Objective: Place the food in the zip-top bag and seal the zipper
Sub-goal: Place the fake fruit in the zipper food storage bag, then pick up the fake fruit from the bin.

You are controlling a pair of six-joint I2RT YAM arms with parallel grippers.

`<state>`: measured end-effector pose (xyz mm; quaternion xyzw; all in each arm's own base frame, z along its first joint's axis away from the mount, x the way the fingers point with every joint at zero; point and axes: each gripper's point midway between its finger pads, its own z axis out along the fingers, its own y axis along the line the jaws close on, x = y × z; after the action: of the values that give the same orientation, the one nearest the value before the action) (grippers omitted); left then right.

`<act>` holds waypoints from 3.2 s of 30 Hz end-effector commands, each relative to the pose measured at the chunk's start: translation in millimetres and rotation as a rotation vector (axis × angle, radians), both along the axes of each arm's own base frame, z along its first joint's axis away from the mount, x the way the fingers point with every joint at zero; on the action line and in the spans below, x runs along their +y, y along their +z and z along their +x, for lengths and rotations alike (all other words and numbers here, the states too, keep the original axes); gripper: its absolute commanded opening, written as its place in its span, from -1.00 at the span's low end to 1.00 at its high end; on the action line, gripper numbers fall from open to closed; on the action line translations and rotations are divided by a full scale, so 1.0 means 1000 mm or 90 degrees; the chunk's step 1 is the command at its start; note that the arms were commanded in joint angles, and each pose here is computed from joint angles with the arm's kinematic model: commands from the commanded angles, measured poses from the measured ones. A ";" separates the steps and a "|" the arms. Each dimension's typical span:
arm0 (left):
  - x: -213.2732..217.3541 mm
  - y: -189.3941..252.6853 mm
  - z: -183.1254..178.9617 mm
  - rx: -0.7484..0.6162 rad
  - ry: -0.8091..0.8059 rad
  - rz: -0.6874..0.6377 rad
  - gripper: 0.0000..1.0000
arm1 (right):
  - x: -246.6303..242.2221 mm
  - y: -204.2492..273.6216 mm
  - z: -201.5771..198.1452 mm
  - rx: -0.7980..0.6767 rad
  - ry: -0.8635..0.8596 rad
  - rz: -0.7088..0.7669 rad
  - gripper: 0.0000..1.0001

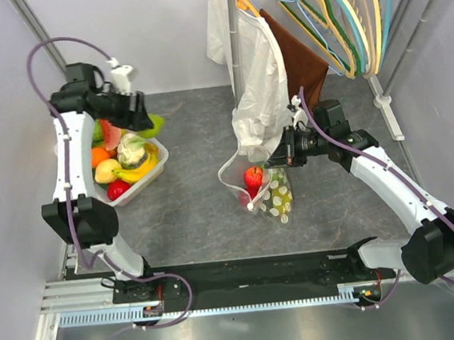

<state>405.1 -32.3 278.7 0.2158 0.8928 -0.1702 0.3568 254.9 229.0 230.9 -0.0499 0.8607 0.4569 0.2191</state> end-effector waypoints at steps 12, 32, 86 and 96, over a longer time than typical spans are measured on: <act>-0.263 0.016 -0.152 0.045 -0.437 -0.123 0.15 | 0.003 0.019 0.004 -0.028 0.003 0.027 -1.00; -0.208 0.042 -0.071 -0.011 -0.221 -0.126 0.98 | 0.003 0.028 -0.001 -0.041 0.014 0.030 -1.00; 0.184 -0.107 0.179 -0.051 0.317 -0.008 0.43 | -0.002 0.013 0.001 -0.024 0.006 0.012 -1.00; 0.171 -0.110 0.173 -0.045 0.272 -0.022 0.03 | -0.001 0.012 0.003 -0.023 0.008 0.011 -1.00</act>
<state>573.6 145.0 154.2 0.0027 0.9137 -0.0867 0.3969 252.4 226.9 233.2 -0.0499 0.8593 0.4607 0.2167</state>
